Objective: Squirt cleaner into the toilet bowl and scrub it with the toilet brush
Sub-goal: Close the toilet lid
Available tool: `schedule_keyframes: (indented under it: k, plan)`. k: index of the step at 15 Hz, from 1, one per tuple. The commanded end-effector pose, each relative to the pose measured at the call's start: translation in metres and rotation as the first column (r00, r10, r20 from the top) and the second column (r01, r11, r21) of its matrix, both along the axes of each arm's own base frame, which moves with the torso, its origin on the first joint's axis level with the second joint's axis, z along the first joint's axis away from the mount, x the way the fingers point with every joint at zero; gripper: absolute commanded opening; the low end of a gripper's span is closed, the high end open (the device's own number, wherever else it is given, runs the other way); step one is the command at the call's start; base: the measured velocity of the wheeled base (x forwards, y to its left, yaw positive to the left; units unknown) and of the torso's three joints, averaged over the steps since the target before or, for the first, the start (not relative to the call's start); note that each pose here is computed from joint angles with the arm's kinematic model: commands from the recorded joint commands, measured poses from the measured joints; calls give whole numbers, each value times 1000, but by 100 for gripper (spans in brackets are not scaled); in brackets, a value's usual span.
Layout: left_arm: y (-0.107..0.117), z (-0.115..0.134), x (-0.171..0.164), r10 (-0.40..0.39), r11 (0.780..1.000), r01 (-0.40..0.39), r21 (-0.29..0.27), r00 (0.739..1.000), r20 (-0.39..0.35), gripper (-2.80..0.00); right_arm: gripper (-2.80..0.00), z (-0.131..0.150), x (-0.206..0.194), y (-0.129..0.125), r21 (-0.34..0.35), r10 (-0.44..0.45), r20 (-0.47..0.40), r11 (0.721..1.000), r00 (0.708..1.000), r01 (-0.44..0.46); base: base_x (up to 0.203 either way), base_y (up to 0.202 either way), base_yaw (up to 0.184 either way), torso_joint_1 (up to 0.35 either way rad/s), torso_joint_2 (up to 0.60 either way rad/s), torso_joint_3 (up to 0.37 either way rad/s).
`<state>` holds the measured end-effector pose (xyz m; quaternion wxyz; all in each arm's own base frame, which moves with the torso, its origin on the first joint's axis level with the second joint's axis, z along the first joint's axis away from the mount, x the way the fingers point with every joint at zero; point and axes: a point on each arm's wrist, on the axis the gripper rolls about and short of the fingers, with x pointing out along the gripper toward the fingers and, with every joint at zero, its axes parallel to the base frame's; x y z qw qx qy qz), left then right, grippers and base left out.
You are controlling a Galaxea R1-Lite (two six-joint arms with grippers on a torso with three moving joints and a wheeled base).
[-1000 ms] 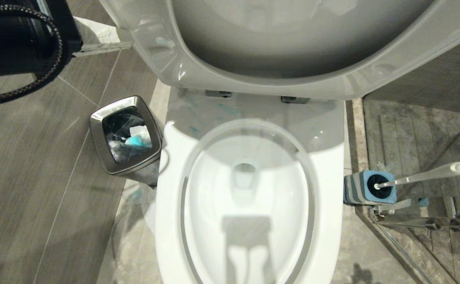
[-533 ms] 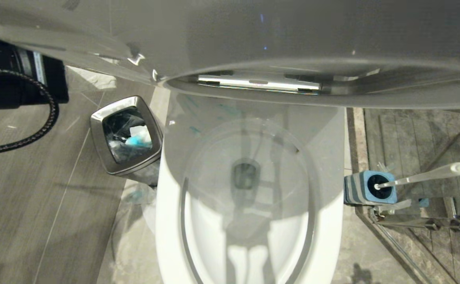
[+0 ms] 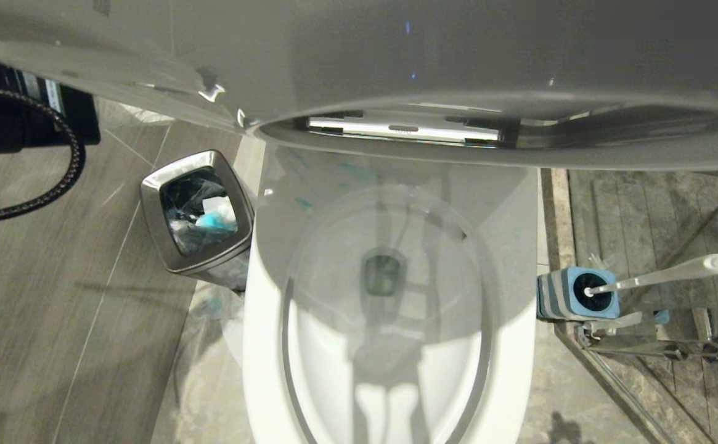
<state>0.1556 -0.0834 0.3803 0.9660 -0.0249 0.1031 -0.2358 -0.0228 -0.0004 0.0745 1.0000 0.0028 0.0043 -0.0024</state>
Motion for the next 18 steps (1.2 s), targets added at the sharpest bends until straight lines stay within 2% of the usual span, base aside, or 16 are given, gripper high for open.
schedule_keyframes:
  k: [1,3,7,11,12,14,16,18]
  plan:
    - [0,0,0,-1,1000,1,0,1000,-4,-280,-280,0,0,0,0,-1,-1,1000,1000,1,0,0,0,0,0,0]
    - [1,-2,-2,1,1000,-1,6,1000,-10,-280,-280,0,0,0,0,0,-1,1000,1000,0,0,0,0,0,0,0]
    - [9,-16,-16,54,996,-46,74,993,-101,-280,-280,0,0,0,0,0,-1,1000,1000,0,0,0,0,0,0,0]
    - [8,-24,-20,56,992,-36,124,985,-165,-280,-280,0,0,0,0,0,-1,1000,1000,0,0,0,0,0,0,0]
    - [9,-27,-21,60,988,-31,154,980,-188,-280,-280,0,0,0,0,0,-1,1000,1000,0,0,0,0,0,0,0]
    - [14,-32,-30,44,967,15,255,974,-224,-280,-280,0,0,0,0,0,-1,1000,1000,0,0,0,0,0,0,0]
    - [16,-33,-31,57,966,4,258,972,-227,-280,-280,0,0,0,0,0,-1,1000,1000,0,0,0,0,0,0,0]
    - [15,-30,-30,58,977,-6,212,969,-239,-280,-280,0,0,0,0,0,-1,1000,1000,0,0,0,0,0,0,0]
